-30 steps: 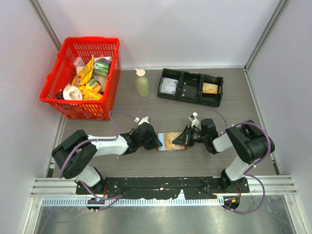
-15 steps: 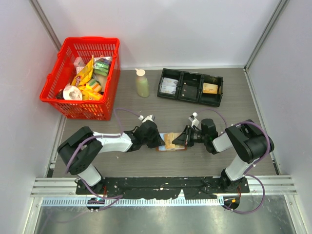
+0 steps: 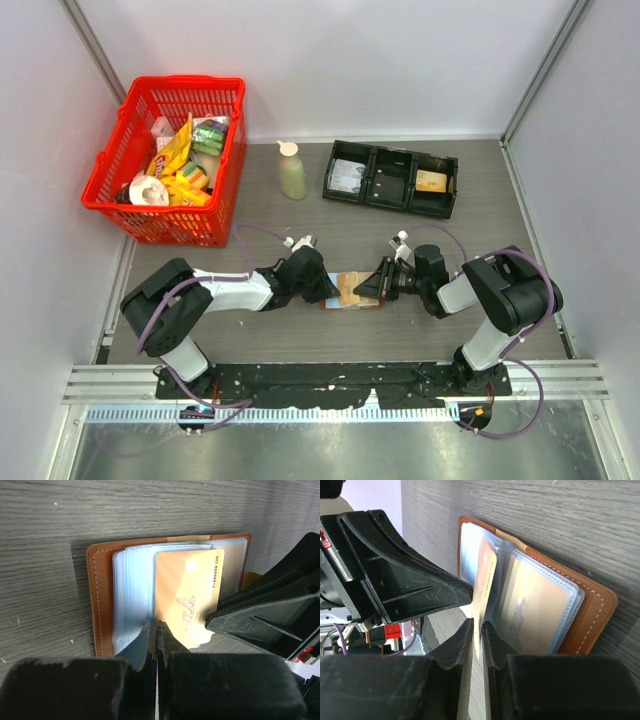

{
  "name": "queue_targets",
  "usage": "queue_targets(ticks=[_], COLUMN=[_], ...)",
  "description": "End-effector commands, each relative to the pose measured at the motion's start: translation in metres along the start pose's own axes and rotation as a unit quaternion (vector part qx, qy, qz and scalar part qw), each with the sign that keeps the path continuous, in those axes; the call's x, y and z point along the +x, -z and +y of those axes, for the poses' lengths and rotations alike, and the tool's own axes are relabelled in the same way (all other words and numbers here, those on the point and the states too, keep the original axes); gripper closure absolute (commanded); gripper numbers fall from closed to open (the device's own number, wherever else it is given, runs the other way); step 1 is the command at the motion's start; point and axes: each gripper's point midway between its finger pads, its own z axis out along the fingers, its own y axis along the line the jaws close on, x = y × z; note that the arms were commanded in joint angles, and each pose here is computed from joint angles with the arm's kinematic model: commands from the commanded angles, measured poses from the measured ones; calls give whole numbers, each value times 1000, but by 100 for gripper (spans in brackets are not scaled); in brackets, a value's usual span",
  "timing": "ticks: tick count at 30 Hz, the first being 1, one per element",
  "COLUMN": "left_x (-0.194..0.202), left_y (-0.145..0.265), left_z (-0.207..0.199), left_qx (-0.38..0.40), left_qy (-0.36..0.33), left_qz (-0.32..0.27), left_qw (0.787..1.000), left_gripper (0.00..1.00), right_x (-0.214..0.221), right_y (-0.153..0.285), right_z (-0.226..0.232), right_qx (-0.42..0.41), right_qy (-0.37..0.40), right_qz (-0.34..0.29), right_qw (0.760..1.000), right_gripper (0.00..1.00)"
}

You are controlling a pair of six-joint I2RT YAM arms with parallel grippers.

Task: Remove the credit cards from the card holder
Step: Remove the credit card from the card holder.

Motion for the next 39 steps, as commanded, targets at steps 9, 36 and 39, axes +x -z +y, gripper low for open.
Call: queue_targets(ticks=[9,36,39], left_x=[11,-8,-24], left_y=[-6,9,22], left_z=[36,8,-9], left_qx=[-61,-23,-2], left_qy=[-3,-17,-39], left_qz=[8,-17,-45], left_qw=[998,999,998], left_gripper=[100,95,79], right_x=[-16,-29,-33], right_y=[5,56,70], right_z=[30,-9,4], right_qx=[-63,165,191], right_qy=[33,47,52], right_qz=[-36,-29,-23], right_qw=[997,985,980], right_gripper=[83,99,99])
